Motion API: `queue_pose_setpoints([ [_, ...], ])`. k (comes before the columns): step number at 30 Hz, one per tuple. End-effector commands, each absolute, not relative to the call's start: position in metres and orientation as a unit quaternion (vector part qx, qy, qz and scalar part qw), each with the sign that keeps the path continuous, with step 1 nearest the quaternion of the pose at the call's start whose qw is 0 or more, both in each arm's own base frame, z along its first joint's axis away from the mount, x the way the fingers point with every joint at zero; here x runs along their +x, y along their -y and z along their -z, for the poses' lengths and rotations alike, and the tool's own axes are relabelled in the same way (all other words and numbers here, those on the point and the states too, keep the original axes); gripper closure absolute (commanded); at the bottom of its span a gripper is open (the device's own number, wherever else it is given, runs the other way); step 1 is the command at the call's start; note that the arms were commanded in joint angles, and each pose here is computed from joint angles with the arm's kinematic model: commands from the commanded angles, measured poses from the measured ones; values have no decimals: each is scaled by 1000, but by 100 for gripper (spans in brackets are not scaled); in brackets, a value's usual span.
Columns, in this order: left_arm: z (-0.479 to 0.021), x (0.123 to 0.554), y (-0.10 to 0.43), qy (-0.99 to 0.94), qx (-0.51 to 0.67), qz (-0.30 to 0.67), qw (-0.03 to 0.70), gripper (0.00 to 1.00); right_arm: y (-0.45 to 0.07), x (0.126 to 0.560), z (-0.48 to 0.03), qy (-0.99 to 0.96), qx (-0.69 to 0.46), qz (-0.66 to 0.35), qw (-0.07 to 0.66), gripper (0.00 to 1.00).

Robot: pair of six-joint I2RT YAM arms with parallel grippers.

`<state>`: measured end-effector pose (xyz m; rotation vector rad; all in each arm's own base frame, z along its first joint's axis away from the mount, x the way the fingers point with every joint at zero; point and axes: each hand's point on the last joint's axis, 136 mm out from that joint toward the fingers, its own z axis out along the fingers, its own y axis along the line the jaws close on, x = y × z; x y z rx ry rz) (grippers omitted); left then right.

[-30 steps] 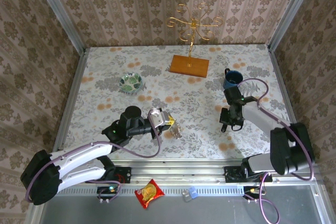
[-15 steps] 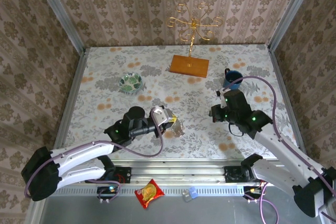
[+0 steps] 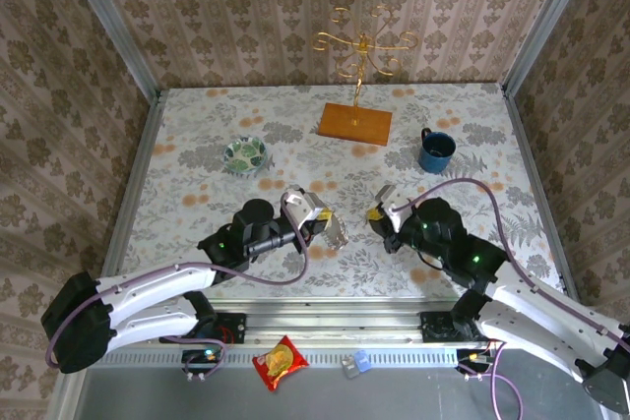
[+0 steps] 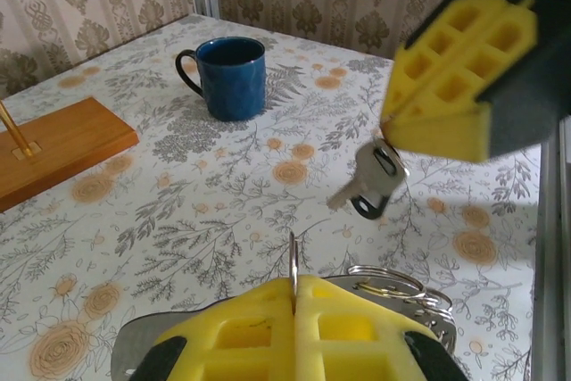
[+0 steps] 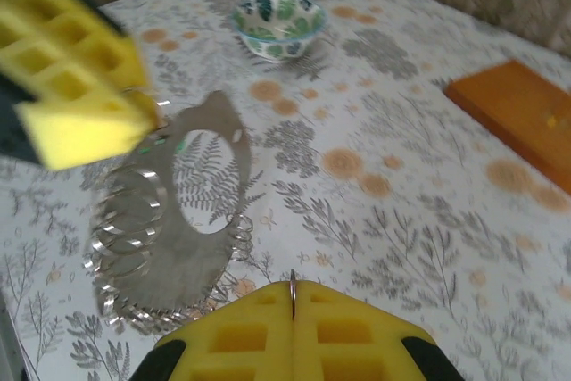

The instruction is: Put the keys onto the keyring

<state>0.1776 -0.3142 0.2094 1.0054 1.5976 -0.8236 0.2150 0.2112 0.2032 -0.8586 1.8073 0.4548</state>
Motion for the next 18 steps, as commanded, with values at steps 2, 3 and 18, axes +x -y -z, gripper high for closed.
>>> queue_pose_setpoints([
  [2, -243, 178, 315, -640, 396, 360, 551, 100, -226, 210, -220, -688, -447, -142, 553, 100],
  [3, -244, 178, 314, -638, 396, 360, 554, 100, -231, 206, -219, -676, -467, -138, 553, 100],
  [18, -230, 184, 315, -669, 402, 334, 528, 100, -264, 197, -215, -569, -608, -52, 551, 100],
])
